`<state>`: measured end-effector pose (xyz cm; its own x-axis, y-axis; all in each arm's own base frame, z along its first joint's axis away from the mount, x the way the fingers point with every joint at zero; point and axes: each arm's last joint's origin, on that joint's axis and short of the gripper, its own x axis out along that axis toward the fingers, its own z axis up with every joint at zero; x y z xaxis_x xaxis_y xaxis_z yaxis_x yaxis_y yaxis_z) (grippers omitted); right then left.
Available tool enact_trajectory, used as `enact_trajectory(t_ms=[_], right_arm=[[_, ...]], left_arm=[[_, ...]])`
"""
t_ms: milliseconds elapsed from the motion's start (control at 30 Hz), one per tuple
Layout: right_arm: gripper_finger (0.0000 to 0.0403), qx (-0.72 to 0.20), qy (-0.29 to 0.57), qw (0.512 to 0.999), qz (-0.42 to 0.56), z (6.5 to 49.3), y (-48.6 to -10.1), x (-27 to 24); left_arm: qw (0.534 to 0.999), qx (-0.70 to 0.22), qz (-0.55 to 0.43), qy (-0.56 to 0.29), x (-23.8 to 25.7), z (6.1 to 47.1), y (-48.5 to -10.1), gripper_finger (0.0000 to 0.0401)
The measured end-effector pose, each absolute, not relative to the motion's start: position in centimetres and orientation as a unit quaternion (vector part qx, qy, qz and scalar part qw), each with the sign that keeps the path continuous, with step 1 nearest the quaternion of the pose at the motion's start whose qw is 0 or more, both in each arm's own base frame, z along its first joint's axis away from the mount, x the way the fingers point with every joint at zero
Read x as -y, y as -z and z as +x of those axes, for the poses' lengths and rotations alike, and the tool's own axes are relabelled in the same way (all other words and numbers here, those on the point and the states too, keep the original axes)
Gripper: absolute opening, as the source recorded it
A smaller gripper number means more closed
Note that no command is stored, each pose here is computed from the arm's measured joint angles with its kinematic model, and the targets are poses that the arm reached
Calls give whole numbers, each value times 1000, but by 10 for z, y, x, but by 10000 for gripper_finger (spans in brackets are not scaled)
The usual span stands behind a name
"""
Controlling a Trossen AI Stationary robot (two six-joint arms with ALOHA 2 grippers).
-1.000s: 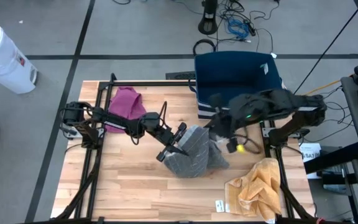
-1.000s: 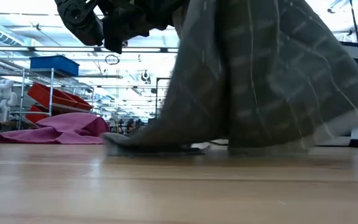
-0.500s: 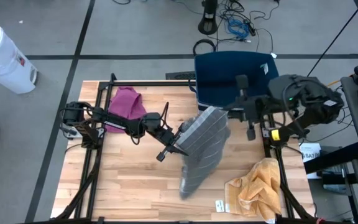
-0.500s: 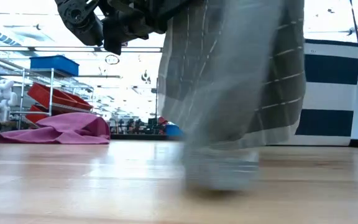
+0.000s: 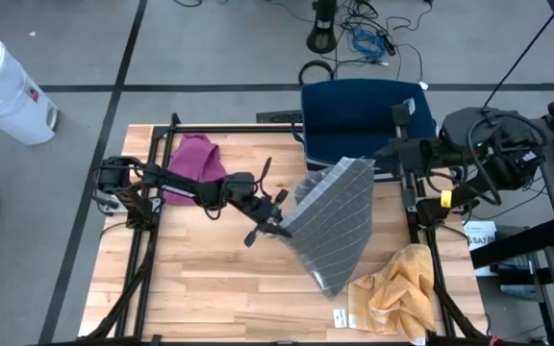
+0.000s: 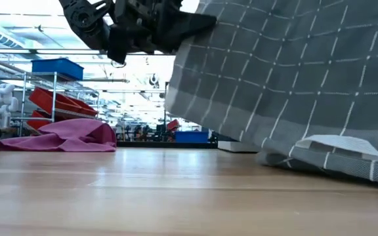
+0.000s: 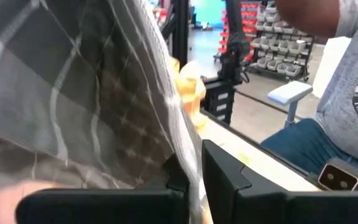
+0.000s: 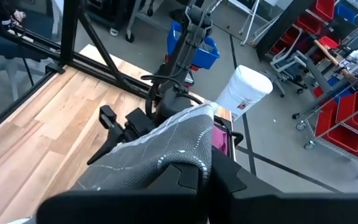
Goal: Fold towel
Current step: Fold the gray checkered towel
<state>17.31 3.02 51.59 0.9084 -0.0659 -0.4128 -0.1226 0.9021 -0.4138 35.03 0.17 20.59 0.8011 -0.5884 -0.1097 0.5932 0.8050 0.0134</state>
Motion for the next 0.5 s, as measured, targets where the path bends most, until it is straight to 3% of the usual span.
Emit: enact_trajectory(t_ms=[500], right_arm=[[0, -224, -19, 946, -233, 172, -514, -30]], left_arm=[[948, -151, 16, 281, -4, 346, -186, 39]])
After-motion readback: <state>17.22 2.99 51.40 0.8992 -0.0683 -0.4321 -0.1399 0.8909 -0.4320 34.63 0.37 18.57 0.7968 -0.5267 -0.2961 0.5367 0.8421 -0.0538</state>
